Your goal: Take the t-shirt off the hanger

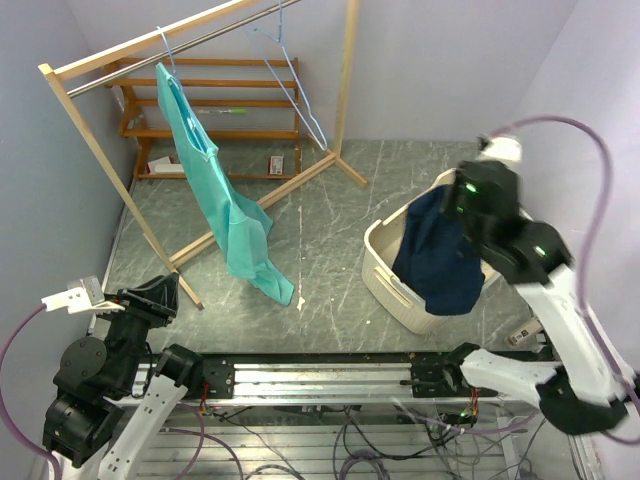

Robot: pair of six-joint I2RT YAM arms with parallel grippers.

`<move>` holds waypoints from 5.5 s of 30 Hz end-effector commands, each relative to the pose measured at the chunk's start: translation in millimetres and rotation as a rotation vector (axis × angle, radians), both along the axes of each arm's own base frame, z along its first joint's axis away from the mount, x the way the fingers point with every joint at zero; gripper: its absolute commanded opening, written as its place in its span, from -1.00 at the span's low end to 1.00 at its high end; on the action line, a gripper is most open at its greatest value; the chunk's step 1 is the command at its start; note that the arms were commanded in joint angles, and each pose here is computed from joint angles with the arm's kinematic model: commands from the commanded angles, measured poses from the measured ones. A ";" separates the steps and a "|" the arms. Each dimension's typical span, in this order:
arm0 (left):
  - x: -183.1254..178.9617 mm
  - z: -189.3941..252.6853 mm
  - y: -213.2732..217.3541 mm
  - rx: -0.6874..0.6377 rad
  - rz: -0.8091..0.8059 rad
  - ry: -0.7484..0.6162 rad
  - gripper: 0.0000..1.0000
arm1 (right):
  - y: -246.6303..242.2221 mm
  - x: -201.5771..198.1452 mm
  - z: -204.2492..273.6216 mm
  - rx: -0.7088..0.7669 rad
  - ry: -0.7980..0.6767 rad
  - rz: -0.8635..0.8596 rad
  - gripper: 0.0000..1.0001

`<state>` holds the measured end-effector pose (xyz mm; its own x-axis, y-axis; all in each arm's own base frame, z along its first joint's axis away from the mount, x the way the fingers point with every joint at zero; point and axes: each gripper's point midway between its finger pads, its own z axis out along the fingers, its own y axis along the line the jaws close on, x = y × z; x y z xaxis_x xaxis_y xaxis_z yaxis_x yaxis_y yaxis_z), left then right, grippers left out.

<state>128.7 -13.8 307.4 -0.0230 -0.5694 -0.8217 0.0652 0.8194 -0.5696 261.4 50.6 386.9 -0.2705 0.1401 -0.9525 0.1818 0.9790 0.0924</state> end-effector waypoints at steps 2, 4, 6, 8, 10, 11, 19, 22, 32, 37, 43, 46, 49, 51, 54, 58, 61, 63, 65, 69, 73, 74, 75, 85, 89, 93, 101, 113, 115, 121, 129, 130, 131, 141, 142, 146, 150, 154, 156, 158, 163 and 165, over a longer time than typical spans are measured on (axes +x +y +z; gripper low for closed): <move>-2.1 4.5 2.3 -0.010 0.004 -0.013 0.02 | 36.9 29.4 -42.8 -0.060 0.144 0.094 -0.48; -2.5 4.7 2.3 -0.012 0.002 -0.015 0.01 | 37.1 26.4 -50.8 -0.044 0.144 0.099 -0.40; -2.5 5.3 1.8 -0.011 -0.001 -0.017 0.01 | 35.5 19.1 -50.8 -0.013 0.120 0.109 -0.19; -2.1 4.5 1.2 -0.008 -0.003 -0.015 0.01 | 47.5 11.4 -44.6 0.042 0.089 0.197 -0.07; -2.0 5.4 0.6 -0.007 -0.007 -0.020 0.01 | 80.4 1.8 -30.0 0.102 0.039 0.408 0.01; -1.9 5.3 0.5 -0.007 -0.007 -0.020 0.01 | 104.6 -6.5 -20.1 0.136 0.013 0.560 0.09; -1.8 5.0 0.9 -0.007 -0.004 -0.017 0.01 | 244.9 -44.9 37.9 0.191 -0.036 1.188 0.18; -1.6 4.7 1.3 -0.008 -0.002 -0.016 0.01 | 296.2 -48.0 54.6 0.086 -0.052 1.186 0.17; -1.5 4.2 1.7 -0.009 0.001 -0.013 -0.01 | 383.2 3.5 106.9 0.037 -0.237 0.988 0.40; -1.1 3.8 1.3 -0.007 -0.001 -0.011 -0.01 | 401.4 14.9 101.0 0.048 -0.268 0.968 0.40; -1.3 3.9 1.5 -0.008 0.000 -0.012 -0.01 | 423.0 12.6 93.5 0.074 -0.272 1.021 0.35; -1.5 4.0 1.7 -0.008 0.001 -0.013 -0.02 | 430.3 9.8 90.9 0.083 -0.269 1.043 0.31; -1.4 4.1 1.9 -0.008 0.002 -0.013 -0.02 | 437.6 12.2 80.5 0.075 -0.248 1.049 0.25; -1.7 4.2 2.1 -0.009 0.002 -0.014 -0.02 | 442.5 13.9 70.9 0.068 -0.233 1.053 0.16; -1.6 4.2 2.0 -0.011 0.002 -0.014 -0.02 | 446.7 21.6 58.5 0.053 -0.220 1.027 -0.11; -1.6 3.9 2.2 -0.010 0.003 -0.013 -0.02 | 450.2 34.2 43.9 0.020 -0.195 0.985 -0.37; -1.5 4.2 2.3 -0.010 0.004 -0.013 -0.02 | 445.2 38.4 47.7 0.038 -0.205 0.965 -0.42; -1.7 4.0 2.3 -0.011 0.004 -0.013 -0.02 | 442.5 41.5 45.0 0.039 -0.196 0.952 -0.41; -1.6 3.9 2.5 -0.011 0.005 -0.012 -0.02 | 439.9 47.0 39.6 0.034 -0.175 0.935 -0.40; -1.6 4.2 2.5 -0.012 0.005 -0.014 -0.02 | 435.0 57.3 26.1 0.021 -0.139 0.912 -0.38; -1.7 3.8 2.6 -0.011 0.005 -0.011 -0.02 | 432.9 62.0 23.8 0.043 -0.150 0.920 -1.00; -1.7 3.8 2.7 -0.012 0.006 -0.011 -0.02 | 429.3 61.1 32.6 0.054 -0.174 0.921 -1.00; -1.6 4.0 2.8 -0.012 0.007 -0.013 -0.02 | 427.9 61.0 38.2 0.058 -0.197 0.921 -1.00; -1.6 3.5 2.5 -0.011 0.005 -0.012 -0.10 | 385.1 64.8 132.6 0.179 -0.475 0.856 -1.00; -1.7 4.2 2.3 -0.012 0.004 -0.014 -0.10 | 367.5 58.8 157.9 0.202 -0.550 0.835 -1.00; -1.7 4.3 2.0 -0.010 0.002 -0.014 -0.08 | 351.9 54.0 169.2 0.211 -0.579 0.813 -1.00; -1.7 5.8 -1.7 0.000 -0.020 -0.023 0.11 | 319.9 12.6 138.0 0.210 -0.416 0.920 -1.00; -21.6 56.3 -68.6 0.165 -0.418 -0.313 0.39 | 257.1 -118.6 32.7 0.204 0.011 1.319 -1.00; -35.1 79.6 -81.8 0.172 -0.510 -0.402 0.46 | 248.0 -141.2 13.9 0.200 0.097 1.393 -1.00; -69.1 135.4 -115.5 0.266 -0.773 -0.534 0.53 | 211.9 -190.3 -13.1 0.213 0.199 1.515 -1.00; -72.6 108.1 -164.9 0.266 -1.142 -0.407 0.48 | 190.4 -223.2 -2.9 0.289 0.148 1.610 -1.00; -72.9 103.8 -167.6 0.260 -1.167 -0.392 0.46 | 189.1 -223.8 1.3 0.294 0.131 1.611 -1.00; -73.4 100.5 -169.4 0.257 -1.185 -0.383 0.45 | 188.3 -224.0 5.1 0.300 0.116 1.610 -1.00; -71.3 97.0 -178.8 0.195 -1.243 -0.384 0.42 | 201.4 -223.0 16.0 0.339 0.087 1.644 -1.00; -69.4 95.7 -179.0 0.196 -1.238 -0.379 0.42 | 203.6 -221.9 15.5 0.341 0.090 1.645 -1.00; -68.1 90.6 -182.0 0.170 -1.254 -0.371 0.37 | 211.4 -218.2 12.2 0.347 0.106 1.646 -1.00; -63.7 75.7 -184.1 0.180 -1.265 -0.321 0.08 | 214.1 -217.6 17.6 0.361 0.093 1.650 -1.00; -59.6 70.6 -181.4 0.209 -1.233 -0.299 -0.70 | 213.6 -216.5 20.2 0.371 0.087 1.638 -1.00; -56.4 73.2 -176.8 0.225 -1.184 -0.300 -0.86 | 211.0 -213.9 16.2 0.361 0.098 1.611 -0.84; -55.7 79.9 -172.9 0.230 -1.148 -0.317 -0.86 | 206.5 -212.2 9.1 0.350 0.117 1.584 -0.35; -65.2 101.7 -163.8 0.227 -1.102 -0.376 -0.86 | 185.9 -216.5 -2.2 0.336 0.115 1.535 0.10; -72.0 111.5 -159.8 0.219 -1.091 -0.405 -0.86 | 176.6 -220.0 -4.7 0.337 0.106 1.522 0.14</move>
